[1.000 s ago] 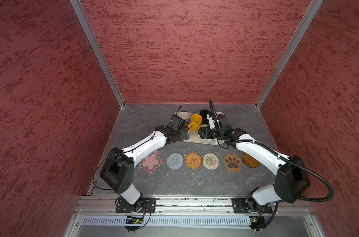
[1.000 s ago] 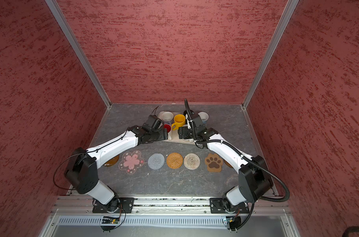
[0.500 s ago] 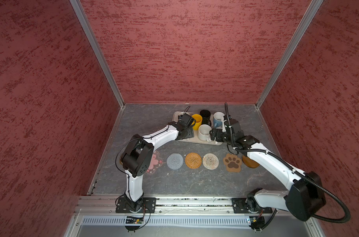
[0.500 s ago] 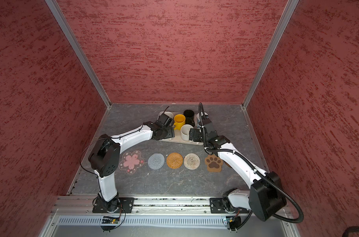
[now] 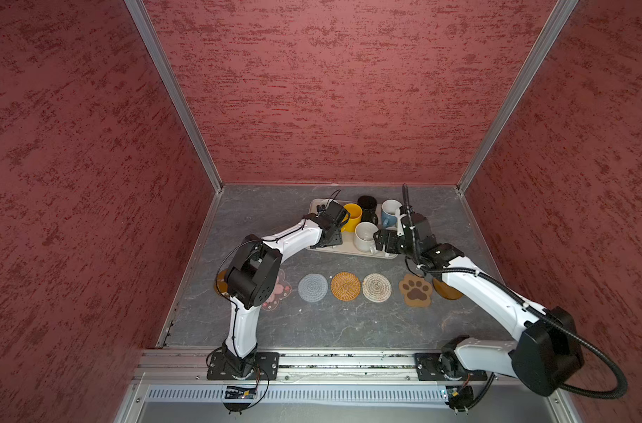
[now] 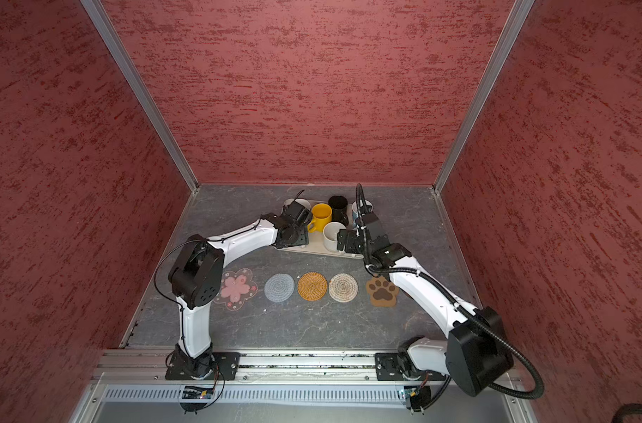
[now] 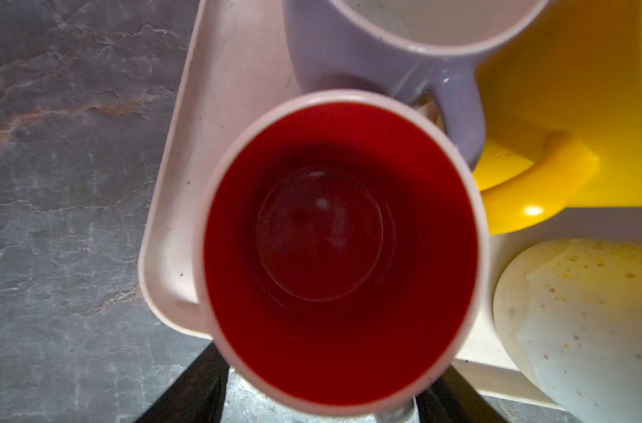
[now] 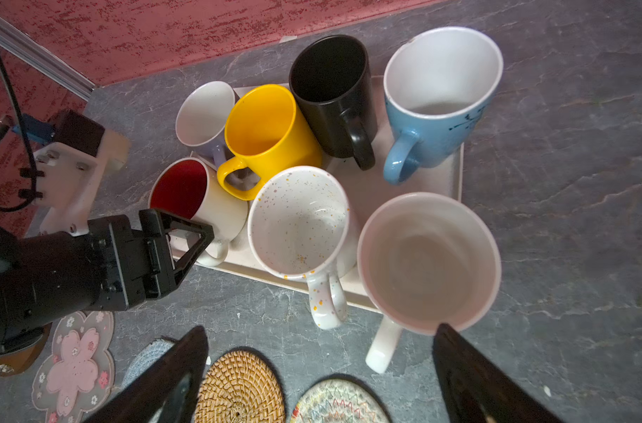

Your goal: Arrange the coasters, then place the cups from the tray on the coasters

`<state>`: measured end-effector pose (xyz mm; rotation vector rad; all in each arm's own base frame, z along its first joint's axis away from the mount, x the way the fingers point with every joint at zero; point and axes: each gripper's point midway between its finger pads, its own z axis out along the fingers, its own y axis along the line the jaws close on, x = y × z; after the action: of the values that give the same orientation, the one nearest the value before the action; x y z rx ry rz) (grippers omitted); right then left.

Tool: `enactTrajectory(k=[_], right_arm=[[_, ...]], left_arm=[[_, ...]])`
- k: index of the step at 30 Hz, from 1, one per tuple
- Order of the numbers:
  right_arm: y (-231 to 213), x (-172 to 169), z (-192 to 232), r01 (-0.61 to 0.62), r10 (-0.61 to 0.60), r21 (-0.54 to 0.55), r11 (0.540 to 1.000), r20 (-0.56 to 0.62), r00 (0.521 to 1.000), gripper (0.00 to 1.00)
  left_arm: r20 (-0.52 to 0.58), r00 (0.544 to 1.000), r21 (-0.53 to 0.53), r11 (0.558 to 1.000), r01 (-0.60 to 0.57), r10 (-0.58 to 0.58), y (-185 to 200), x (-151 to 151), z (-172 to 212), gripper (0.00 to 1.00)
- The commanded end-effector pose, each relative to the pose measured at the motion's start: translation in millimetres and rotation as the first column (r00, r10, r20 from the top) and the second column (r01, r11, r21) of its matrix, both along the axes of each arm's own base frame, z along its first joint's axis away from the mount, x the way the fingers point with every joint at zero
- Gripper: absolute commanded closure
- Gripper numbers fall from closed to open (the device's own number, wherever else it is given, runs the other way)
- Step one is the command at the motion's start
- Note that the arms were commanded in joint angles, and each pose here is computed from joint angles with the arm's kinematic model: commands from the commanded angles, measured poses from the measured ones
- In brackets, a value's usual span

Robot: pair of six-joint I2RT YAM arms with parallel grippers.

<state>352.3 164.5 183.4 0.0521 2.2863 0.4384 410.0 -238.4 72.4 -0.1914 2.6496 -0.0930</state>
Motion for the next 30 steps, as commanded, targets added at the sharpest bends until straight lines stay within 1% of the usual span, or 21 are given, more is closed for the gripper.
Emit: enactTrajectory(k=[1,3,7,10,14,19,24,28,30], right_arm=[[4.3,5.6,1.9,-0.004,0.003,0.026,1.0,0.015,1.0,0.04],[4.3,5.9,0.4,-0.003,0.002,0.023,1.0,0.011,1.0,0.04],[3.2,5.8,-0.6,0.0,0.0,0.017,1.0,0.009,1.0,0.04],[4.0,6.7,-0.2,-0.002,0.002,0.016,1.0,0.01,1.0,0.03],[4.6,7.6,-1.9,-0.005,0.005,0.014,1.0,0.006,1.0,0.03],[3.5,7.8,-3.6,-0.004,0.004,0.006,1.0,0.002,1.0,0.03],[2.5,7.6,-5.3,0.0,0.0,0.002,1.0,0.001,1.0,0.03],[2.4,7.9,-5.6,0.0,0.0,-0.001,1.0,0.001,1.0,0.03],[1.9,8.1,-6.7,0.001,-0.001,-0.005,1.0,-0.002,1.0,0.03]], left_arm=[[-0.017,1.0,0.051,0.999,-0.002,0.003,12.9,-4.2,-8.0,0.27],[-0.025,1.0,0.049,0.999,-0.006,0.007,16.5,-5.1,-9.9,0.3],[-0.026,0.999,0.031,0.999,-0.022,0.023,27.3,-7.0,-10.6,0.4],[-0.027,0.999,0.02,0.999,-0.029,0.03,32.4,-8.3,-10.2,0.44],[-0.023,0.999,0.005,1.0,-0.028,0.028,31.6,-8.2,-11.0,0.45],[0.005,1.0,-0.038,0.999,0.013,-0.013,23.0,-4.1,-7.8,0.45],[0.022,0.999,-0.065,0.997,0.045,-0.043,23.3,1.3,-1.3,0.45],[0.028,0.998,-0.069,0.996,0.062,-0.06,24.8,6.0,0.5,0.45],[0.026,0.998,-0.073,0.995,0.066,-0.064,24.4,7.8,0.2,0.47]])
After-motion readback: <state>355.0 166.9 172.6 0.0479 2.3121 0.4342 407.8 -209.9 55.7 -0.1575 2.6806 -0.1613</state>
